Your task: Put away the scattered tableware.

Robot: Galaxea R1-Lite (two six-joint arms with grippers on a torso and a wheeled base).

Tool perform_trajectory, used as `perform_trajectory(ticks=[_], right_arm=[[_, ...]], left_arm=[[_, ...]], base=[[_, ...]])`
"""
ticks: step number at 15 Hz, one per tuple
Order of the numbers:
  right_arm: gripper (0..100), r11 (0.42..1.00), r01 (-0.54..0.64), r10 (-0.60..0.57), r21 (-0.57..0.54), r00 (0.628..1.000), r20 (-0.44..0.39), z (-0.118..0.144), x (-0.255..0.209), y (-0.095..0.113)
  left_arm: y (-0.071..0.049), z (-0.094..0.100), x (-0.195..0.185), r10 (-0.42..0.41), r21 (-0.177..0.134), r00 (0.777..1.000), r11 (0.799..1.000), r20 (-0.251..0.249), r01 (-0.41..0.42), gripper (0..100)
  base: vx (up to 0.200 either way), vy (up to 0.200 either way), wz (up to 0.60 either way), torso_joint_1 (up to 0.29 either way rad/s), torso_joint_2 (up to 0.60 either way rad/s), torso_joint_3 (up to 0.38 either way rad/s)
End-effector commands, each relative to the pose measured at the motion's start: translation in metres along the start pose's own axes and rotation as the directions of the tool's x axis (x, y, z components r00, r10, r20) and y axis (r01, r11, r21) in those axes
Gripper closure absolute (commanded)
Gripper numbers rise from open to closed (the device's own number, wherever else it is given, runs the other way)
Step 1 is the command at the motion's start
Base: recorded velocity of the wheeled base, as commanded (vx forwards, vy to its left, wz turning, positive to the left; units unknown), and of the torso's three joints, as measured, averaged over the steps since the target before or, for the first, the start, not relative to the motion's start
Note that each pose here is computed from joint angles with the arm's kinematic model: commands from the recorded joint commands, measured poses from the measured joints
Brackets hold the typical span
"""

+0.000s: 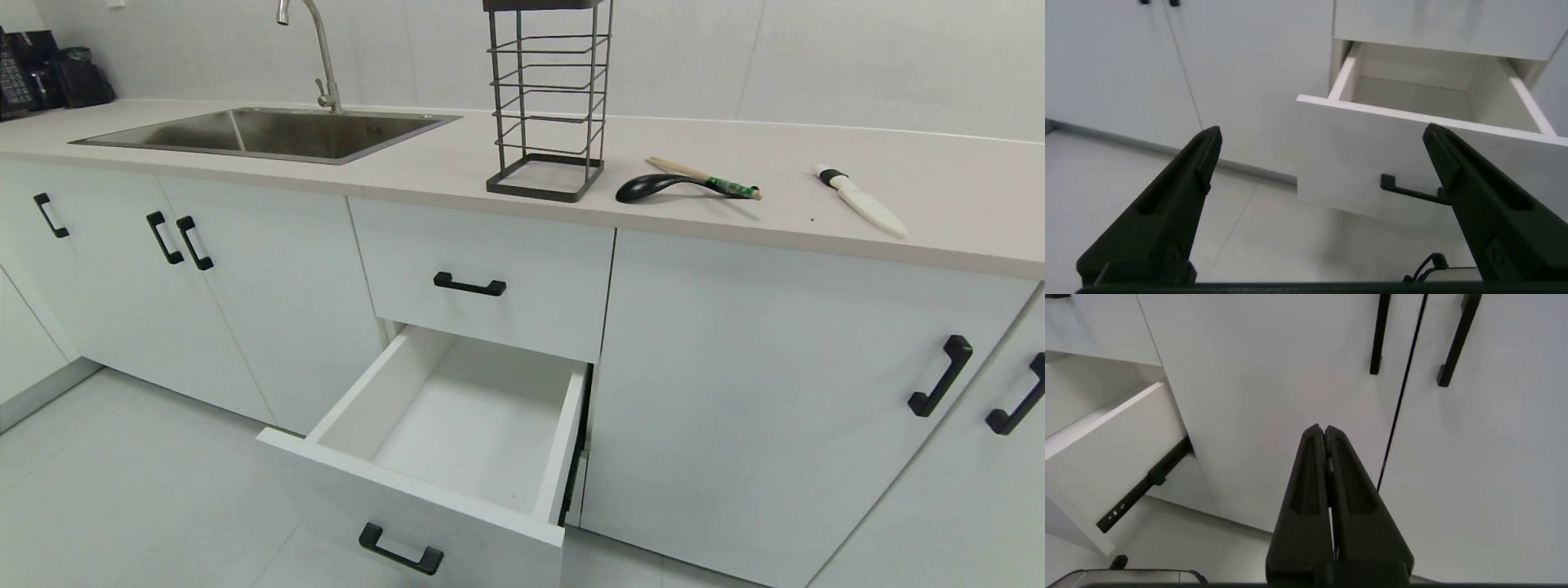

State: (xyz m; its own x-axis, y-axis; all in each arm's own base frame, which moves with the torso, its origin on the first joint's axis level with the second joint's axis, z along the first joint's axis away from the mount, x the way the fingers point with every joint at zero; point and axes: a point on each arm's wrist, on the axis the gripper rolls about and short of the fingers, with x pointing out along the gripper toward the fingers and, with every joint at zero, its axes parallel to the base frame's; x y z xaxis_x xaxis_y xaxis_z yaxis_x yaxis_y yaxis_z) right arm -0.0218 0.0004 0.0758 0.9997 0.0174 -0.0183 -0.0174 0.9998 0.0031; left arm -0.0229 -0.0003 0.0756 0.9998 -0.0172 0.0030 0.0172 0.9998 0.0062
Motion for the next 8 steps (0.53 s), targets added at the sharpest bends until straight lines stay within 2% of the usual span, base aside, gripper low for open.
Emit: perform_trajectory(ticks=[1,4,6,8], right_arm=[[100,1.0,-0.001,0.001,0.0,1.0,0.0,0.0,0.0,0.0],[100,1.0,0.001,-0.001,-0.001,1.0,-0.002,0.0,0.0001,0.0],[100,1.0,0.001,-0.001,0.0,1.0,-0.002,0.0,0.0001,0.0],[100,1.0,0.001,-0.001,0.0,1.0,0.0,0.0,0.0,0.0]], left_arm=[[0.0,0.0001,0.0001,0.0,0.0,1.0,1.0,-0.001,0.0,0],[0.0,0.0001,0.0001,0.0,0.0,1.0,1.0,-0.001,0.0,0],[0.0,0.0001,0.0001,0.0,0.0,1.0,1.0,-0.001,0.0,0],[0.0,0.0001,0.0001,-0.001,0.0,1.0,1.0,-0.001,0.001,0]], base=[[0.0,0.0,0.0,0.0,0.0,0.0],[0.0,0.0,0.0,0.02,-0.03,-0.011],[0.0,0.0,0.0,0.139,-0.19,-0.09],[0.0,0.0,0.0,0.205,-0.08,-0.251]])
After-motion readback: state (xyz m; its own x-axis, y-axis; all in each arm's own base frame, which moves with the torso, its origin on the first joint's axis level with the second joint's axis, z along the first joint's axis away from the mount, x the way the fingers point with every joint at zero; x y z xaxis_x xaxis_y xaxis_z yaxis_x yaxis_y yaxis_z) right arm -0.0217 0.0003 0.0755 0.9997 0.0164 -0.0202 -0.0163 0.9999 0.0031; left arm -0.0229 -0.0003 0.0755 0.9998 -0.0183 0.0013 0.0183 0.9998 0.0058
